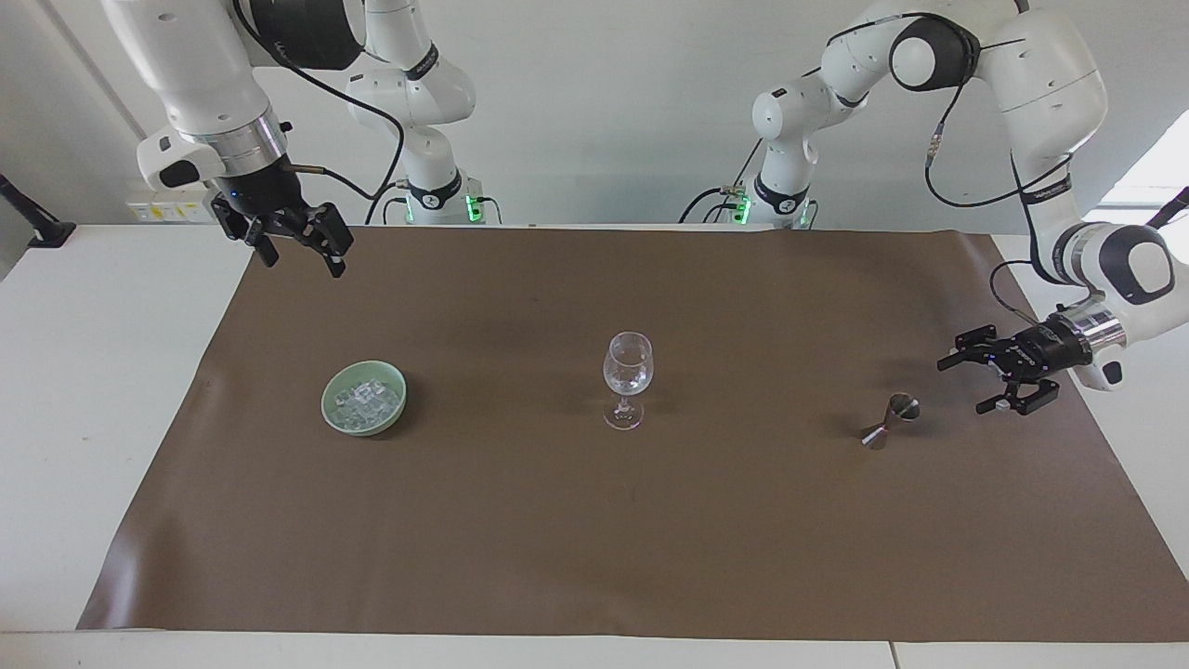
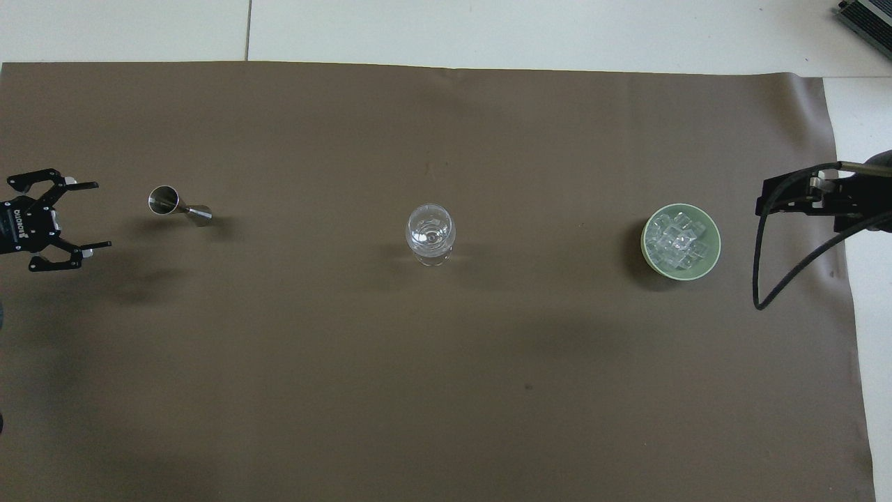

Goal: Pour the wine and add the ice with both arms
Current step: 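Withdraw the open left gripper away from the silver cup, then reach the right gripper down into the green ice bowl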

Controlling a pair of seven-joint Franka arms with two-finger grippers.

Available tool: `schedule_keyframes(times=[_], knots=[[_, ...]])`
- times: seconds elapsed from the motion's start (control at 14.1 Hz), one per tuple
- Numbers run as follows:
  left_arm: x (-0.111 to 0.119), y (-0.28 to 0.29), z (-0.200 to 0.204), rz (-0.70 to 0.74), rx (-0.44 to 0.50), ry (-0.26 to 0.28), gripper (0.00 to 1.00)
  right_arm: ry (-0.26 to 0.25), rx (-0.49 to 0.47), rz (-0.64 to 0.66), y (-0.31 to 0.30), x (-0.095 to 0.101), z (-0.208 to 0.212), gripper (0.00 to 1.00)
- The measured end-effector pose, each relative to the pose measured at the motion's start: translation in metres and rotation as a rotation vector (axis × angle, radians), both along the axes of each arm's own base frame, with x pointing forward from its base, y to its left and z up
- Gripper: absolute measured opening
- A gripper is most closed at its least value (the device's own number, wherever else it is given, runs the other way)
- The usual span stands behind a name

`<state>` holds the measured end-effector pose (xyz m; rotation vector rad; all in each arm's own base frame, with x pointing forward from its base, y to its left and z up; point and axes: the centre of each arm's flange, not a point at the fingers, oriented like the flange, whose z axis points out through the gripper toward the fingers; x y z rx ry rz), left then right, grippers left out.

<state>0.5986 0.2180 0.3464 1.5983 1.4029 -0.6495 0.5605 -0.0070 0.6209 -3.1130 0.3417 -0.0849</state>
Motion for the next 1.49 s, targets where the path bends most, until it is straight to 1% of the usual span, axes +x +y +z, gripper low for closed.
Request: schedule_keyframes(times=[0.21,0.28,0.36,0.5,0.57,0.71,0.85,1.0,1.14,1.28,1.49], knots=[[0.012,-0.010,0.026,-0.080,0.097,-0.034,1.00,0.001,0.000,0.009,0.000,0.000,0.000,1.00],[0.016,-0.021,0.037,-0.137,0.151,-0.049,1.00,0.002,-0.001,0.030,0.000,0.000,-0.002,1.00],[0.019,-0.036,0.047,-0.197,0.212,-0.061,1.00,-0.010,-0.002,0.051,0.000,0.000,-0.008,1.00],[0.026,-0.065,0.069,-0.268,0.305,-0.092,1.00,-0.068,-0.002,0.079,-0.001,-0.002,-0.036,1.00],[0.028,-0.075,0.078,-0.285,0.329,-0.111,1.00,-0.077,-0.001,0.083,-0.001,-0.005,-0.053,1.00],[0.027,-0.082,0.088,-0.331,0.363,-0.156,1.00,-0.066,0.000,0.097,0.001,-0.010,-0.079,1.00],[0.026,-0.089,0.099,-0.411,0.451,-0.210,1.00,-0.059,-0.003,0.151,0.005,-0.013,-0.105,1.00],[0.030,-0.113,0.116,-0.499,0.554,-0.267,1.00,-0.055,-0.009,0.225,0.004,-0.018,-0.134,1.00],[0.030,-0.136,0.135,-0.590,0.627,-0.338,1.00,-0.046,-0.013,0.277,0.001,-0.021,-0.155,1.00],[0.026,-0.139,0.150,-0.712,0.688,-0.437,1.00,-0.046,-0.018,0.303,0.000,-0.019,-0.175,1.00],[0.018,-0.128,0.171,-0.909,0.771,-0.595,1.00,-0.066,-0.030,0.320,-0.004,-0.009,-0.201,1.00]])
